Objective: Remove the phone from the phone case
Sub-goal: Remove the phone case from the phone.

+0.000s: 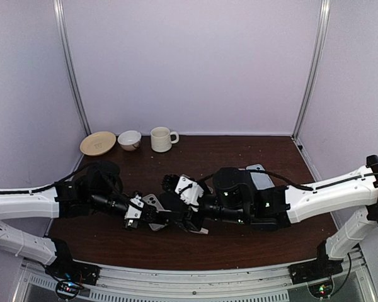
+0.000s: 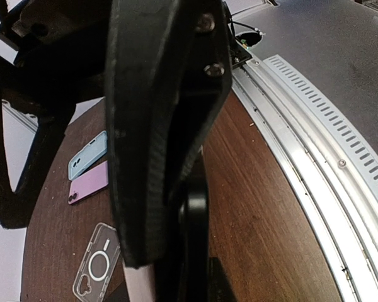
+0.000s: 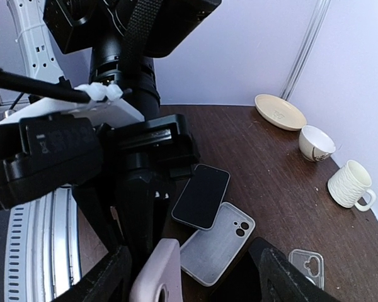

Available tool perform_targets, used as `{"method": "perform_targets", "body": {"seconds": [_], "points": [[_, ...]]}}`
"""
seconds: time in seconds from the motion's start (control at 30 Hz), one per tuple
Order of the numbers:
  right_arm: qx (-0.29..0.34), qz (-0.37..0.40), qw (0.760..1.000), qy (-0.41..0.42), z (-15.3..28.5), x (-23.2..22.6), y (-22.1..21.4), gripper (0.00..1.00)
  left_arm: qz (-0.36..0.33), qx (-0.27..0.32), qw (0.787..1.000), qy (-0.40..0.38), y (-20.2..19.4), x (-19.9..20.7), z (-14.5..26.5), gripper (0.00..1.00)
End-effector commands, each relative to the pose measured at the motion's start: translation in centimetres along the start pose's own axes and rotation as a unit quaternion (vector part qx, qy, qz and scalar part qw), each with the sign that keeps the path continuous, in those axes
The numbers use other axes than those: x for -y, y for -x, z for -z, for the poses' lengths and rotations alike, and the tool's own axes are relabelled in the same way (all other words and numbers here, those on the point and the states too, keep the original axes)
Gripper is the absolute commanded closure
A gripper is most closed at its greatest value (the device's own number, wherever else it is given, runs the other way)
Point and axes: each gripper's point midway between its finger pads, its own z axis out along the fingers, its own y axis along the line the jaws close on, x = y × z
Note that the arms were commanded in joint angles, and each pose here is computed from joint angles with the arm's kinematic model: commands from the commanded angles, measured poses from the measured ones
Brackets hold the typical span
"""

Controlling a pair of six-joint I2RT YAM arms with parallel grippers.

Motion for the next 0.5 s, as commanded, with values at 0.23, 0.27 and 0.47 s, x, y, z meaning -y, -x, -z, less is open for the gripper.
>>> {"method": "perform_targets", "body": {"seconds": [0.23, 0.27, 0.47], "points": [[-0.066, 0.044, 0.993, -0.083, 1.2, 2.8, -3.0, 0.27, -0.056, 0.055, 0.996, 0.040, 3.8, -2.4, 1.0, 1.00], [-0.071, 0.044, 0.993, -0.084, 1.4, 2.8, -3.3, 0.27, -0.056, 0.055, 0.996, 0.041, 3.8, -2.4, 1.0, 1.00], [-0.096, 0.028, 0.992, -0.081, 2.8, 2.6, -5.7, 0.28, -0.060, 0.060, 0.995, 0.055, 4.2, -2.8, 1.4, 1.00]]}}
